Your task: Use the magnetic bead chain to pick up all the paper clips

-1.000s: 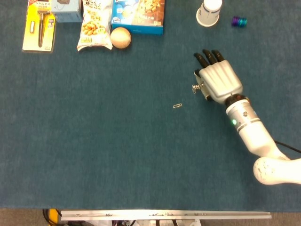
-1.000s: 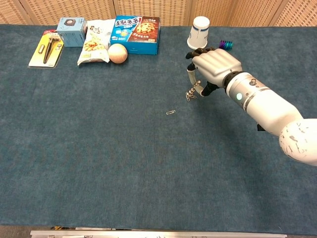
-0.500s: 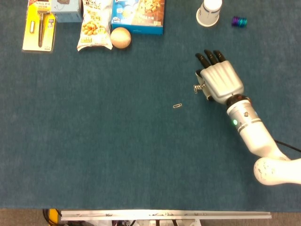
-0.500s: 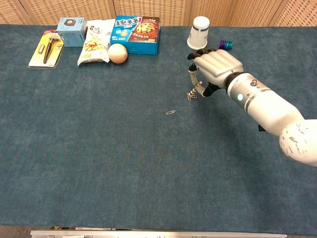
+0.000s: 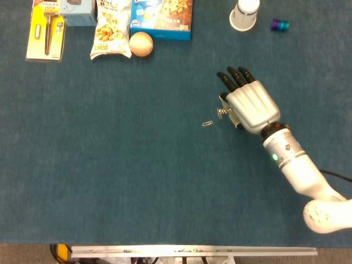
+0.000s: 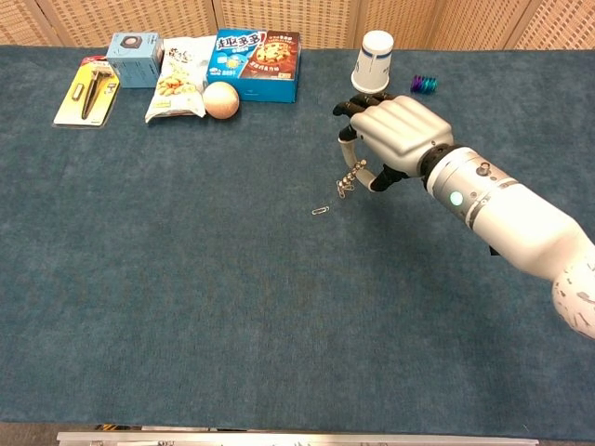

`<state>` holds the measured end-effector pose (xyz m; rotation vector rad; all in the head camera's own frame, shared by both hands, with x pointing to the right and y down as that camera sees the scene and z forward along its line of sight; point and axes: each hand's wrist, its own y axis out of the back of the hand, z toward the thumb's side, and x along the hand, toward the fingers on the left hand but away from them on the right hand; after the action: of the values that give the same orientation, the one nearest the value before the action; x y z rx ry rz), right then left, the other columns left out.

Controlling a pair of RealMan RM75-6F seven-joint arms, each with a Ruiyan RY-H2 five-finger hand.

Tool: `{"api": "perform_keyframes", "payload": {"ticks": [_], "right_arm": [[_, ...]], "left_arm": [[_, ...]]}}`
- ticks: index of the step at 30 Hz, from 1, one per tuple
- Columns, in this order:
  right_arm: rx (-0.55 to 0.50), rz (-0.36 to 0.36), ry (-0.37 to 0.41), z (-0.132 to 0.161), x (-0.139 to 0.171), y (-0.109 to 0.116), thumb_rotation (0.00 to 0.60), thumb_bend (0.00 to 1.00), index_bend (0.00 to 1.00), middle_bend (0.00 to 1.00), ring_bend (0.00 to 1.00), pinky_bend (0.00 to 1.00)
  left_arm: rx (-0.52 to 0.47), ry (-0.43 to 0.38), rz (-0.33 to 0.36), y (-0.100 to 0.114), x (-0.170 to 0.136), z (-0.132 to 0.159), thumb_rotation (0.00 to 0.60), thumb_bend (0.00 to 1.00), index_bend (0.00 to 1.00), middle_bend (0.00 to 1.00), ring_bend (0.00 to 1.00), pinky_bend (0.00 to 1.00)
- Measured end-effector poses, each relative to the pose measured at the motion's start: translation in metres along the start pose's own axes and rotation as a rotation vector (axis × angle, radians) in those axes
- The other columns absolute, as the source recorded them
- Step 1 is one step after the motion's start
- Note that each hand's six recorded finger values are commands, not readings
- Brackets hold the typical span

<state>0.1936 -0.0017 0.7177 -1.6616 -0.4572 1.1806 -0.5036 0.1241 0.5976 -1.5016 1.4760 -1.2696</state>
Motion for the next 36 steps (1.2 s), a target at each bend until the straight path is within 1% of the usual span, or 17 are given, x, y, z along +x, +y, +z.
{"api": "perform_keyframes", "payload": {"ticks": [5,13,21,29,36], "right_arm": [[0.013,0.003,0.028,0.009,0.005,-0.003,0.6,0.38,0.58,0.12,0.0,0.1],[0.019,0.017,0.055,0.021,0.003,-0.008,0.6,0.38,0.58,0.12,0.0,0.1],[0.024,0.029,0.051,0.024,-0.004,-0.011,0.6,0.38,0.58,0.12,0.0,0.1],[0.031,0.057,0.041,0.025,-0.013,-0.02,0.6,0.38,0.58,0.12,0.0,0.1],[0.027,0.058,0.039,0.027,-0.016,-0.02,0.6,0.38,0.58,0.12,0.0,0.1]], "left_arm": [[-0.004,0.007,0.008,0.002,0.0,-0.002,0.6,0.0,0.52,0.44,0.33,0.44],[-0.013,0.016,0.011,0.004,0.0,-0.004,0.6,0.0,0.52,0.44,0.33,0.44],[-0.027,0.031,0.018,0.007,0.0,-0.01,0.6,0.0,0.53,0.44,0.33,0.44],[-0.033,0.034,0.018,0.008,0.0,-0.012,0.6,0.0,0.53,0.44,0.33,0.44],[-0.034,0.03,0.018,0.008,-0.001,-0.011,0.6,0.0,0.53,0.44,0.33,0.44]]}}
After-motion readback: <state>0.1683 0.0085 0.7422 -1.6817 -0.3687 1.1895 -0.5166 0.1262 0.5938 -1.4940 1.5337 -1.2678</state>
